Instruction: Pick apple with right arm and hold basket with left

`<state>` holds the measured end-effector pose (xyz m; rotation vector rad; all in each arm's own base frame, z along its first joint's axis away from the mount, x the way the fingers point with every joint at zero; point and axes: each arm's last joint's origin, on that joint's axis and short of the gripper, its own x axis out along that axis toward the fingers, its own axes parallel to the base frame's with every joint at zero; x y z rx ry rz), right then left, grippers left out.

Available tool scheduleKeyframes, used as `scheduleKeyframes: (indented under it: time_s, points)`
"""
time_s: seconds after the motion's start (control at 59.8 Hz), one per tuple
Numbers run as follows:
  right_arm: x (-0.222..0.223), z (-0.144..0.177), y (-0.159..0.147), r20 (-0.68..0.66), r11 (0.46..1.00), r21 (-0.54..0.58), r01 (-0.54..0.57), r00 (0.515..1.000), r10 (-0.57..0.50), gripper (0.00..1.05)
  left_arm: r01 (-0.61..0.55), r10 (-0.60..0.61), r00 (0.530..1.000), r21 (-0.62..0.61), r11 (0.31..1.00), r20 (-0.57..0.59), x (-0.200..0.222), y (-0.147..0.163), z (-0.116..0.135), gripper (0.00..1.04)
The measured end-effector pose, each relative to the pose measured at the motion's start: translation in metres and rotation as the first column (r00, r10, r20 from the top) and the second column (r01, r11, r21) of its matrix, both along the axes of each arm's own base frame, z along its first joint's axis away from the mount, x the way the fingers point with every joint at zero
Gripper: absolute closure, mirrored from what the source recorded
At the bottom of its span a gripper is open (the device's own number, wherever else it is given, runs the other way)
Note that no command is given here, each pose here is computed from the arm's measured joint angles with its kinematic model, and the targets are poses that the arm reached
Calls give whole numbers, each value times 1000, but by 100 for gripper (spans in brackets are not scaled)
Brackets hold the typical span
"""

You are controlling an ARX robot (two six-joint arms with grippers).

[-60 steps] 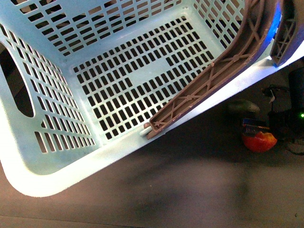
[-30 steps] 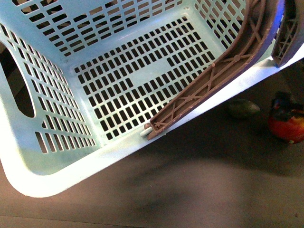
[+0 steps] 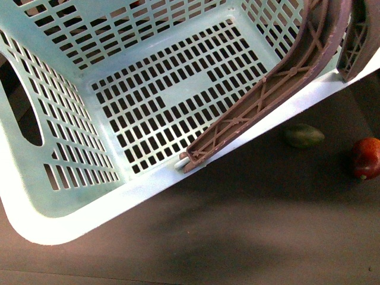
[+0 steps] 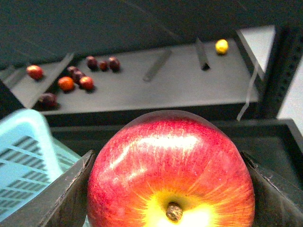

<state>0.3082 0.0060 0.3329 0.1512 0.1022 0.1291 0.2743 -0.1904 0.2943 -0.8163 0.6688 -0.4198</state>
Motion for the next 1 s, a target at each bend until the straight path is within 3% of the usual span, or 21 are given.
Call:
scheduleKeyframes:
  time_s: [0.167, 0.334, 0.752, 0.886, 1.003]
  points:
    - [-5, 2, 50, 20, 989, 10, -146, 989, 146, 25, 0, 0, 1000, 0, 1000, 0, 0, 0, 0, 89]
    - [-4, -15, 79, -25, 974, 11, -225, 974, 226, 25, 3, -3, 1000, -1, 1000, -1, 0, 0, 0, 89]
    - [5, -47, 99, -140, 965, 8, -261, 956, 260, 25, 1, -1, 1000, -1, 1000, -1, 0, 0, 0, 89]
    - [4, -49, 102, -156, 965, 1, -261, 953, 258, 8, 3, -3, 1000, -1, 1000, -1, 0, 0, 0, 89]
    - [5, -49, 101, -156, 972, -4, -235, 960, 231, 9, 3, -3, 1000, -1, 1000, -1, 0, 0, 0, 89]
